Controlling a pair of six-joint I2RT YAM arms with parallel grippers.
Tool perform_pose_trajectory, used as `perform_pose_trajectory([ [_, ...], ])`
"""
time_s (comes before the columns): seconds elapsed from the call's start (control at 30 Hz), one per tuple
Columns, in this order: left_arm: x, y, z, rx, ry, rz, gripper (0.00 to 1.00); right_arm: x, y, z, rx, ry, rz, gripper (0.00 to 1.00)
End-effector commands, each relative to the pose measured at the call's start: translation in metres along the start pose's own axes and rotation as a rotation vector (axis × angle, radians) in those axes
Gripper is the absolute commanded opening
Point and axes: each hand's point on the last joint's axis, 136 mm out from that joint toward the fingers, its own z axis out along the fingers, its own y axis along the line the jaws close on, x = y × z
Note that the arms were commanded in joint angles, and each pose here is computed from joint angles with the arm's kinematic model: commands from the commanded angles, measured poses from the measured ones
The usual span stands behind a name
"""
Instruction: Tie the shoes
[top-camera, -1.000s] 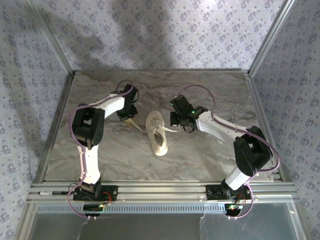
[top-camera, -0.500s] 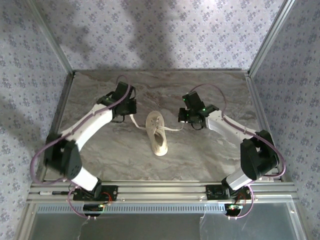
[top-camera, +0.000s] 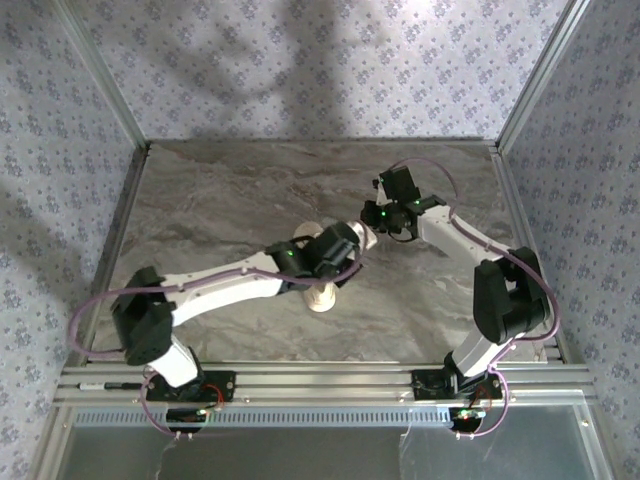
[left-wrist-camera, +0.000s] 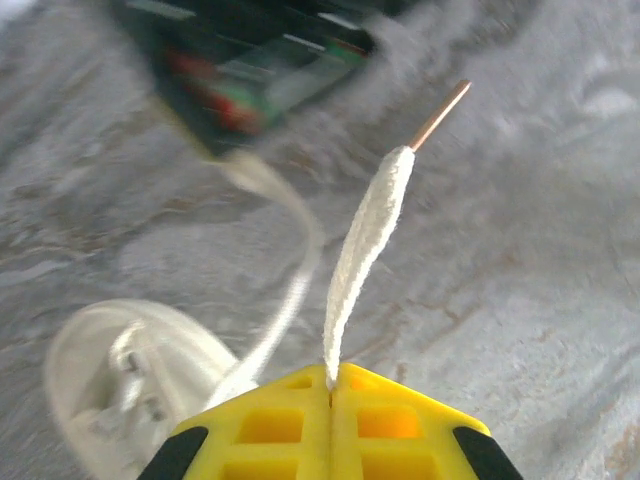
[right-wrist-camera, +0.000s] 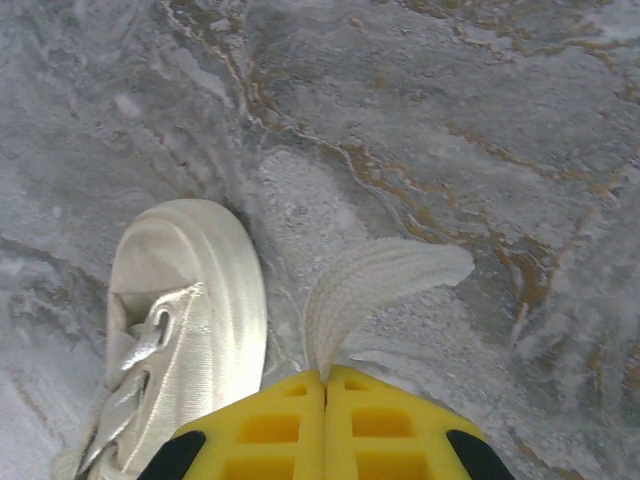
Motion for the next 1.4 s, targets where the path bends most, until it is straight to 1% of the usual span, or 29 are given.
perform_pose_trajectory([
  [0.0,-0.030,-0.025,0.004,0.014,-0.070,0.120,0.00,-0.012,0.012,-0.003,-0.066,-0.010,-0.027,0.00],
  [0.03,-0.030,-0.030,0.009,0.021,-0.066,0.136,0.02,-0.012,0.012,-0.003,-0.072,-0.011,-0.031,0.00],
  [0.07,-0.030,-0.033,0.013,0.022,-0.064,0.144,0.07,-0.013,0.013,-0.003,-0.077,-0.011,-0.034,0.00],
  [0.13,-0.033,-0.032,0.015,0.007,-0.061,0.145,0.33,-0.013,0.018,-0.003,-0.100,-0.010,-0.053,0.00],
  [0.17,-0.035,-0.030,0.014,-0.003,-0.063,0.142,0.39,-0.014,0.020,-0.005,-0.112,-0.015,-0.068,0.00],
  [0.2,-0.037,-0.028,0.010,-0.012,-0.072,0.138,0.44,-0.015,0.024,-0.007,-0.126,-0.020,-0.087,0.00],
  [0.27,-0.042,-0.022,-0.001,-0.023,-0.107,0.124,0.49,-0.015,0.030,-0.011,-0.142,-0.027,-0.131,0.00],
  [0.4,-0.049,-0.003,-0.042,-0.052,-0.203,0.058,0.54,-0.013,0.049,-0.022,-0.182,-0.046,-0.266,0.00],
  [0.5,-0.035,0.026,-0.070,-0.090,-0.239,-0.077,0.57,-0.002,0.073,-0.033,-0.205,-0.056,-0.430,0.00],
  [0.57,-0.017,0.052,-0.089,-0.110,-0.252,-0.210,0.57,0.009,0.089,-0.039,-0.208,-0.055,-0.546,0.00],
  [0.63,0.007,0.079,-0.110,-0.129,-0.274,-0.359,0.60,0.027,0.108,-0.044,-0.226,-0.047,-0.671,0.00],
  [0.73,0.046,0.110,-0.136,-0.129,-0.296,-0.565,0.62,0.061,0.137,-0.050,-0.282,-0.010,-0.847,0.00],
  [0.8,0.069,0.128,-0.153,-0.147,-0.315,-0.693,0.63,0.087,0.155,-0.055,-0.316,0.016,-0.966,0.00],
  [0.87,0.090,0.136,-0.164,-0.136,-0.336,-0.793,0.62,0.108,0.167,-0.058,-0.329,0.031,-1.058,0.00],
  [0.93,0.101,0.132,-0.166,-0.068,-0.365,-0.864,0.61,0.121,0.175,-0.059,-0.341,0.035,-1.104,0.00],
  [1.0,0.111,0.128,-0.161,-0.010,-0.368,-0.951,0.60,0.128,0.180,-0.060,-0.352,0.021,-1.115,0.00],
  [1.07,0.118,0.121,-0.151,0.054,-0.355,-1.049,0.57,0.134,0.182,-0.057,-0.354,0.010,-1.109,0.00],
  [1.13,0.125,0.117,-0.143,0.078,-0.326,-1.159,0.54,0.144,0.177,-0.052,-0.351,0.031,-1.092,0.00],
  [1.23,0.140,0.113,-0.131,0.083,-0.242,-1.359,0.51,0.149,0.176,-0.046,-0.325,0.024,-1.061,0.00],
  [1.33,0.147,0.107,-0.120,0.114,-0.190,-1.535,0.54,0.154,0.177,-0.040,-0.296,0.002,-1.046,0.00],
  [1.37,0.147,0.105,-0.118,0.125,-0.174,-1.572,0.55,0.155,0.178,-0.039,-0.293,-0.010,-1.045,0.00],
])
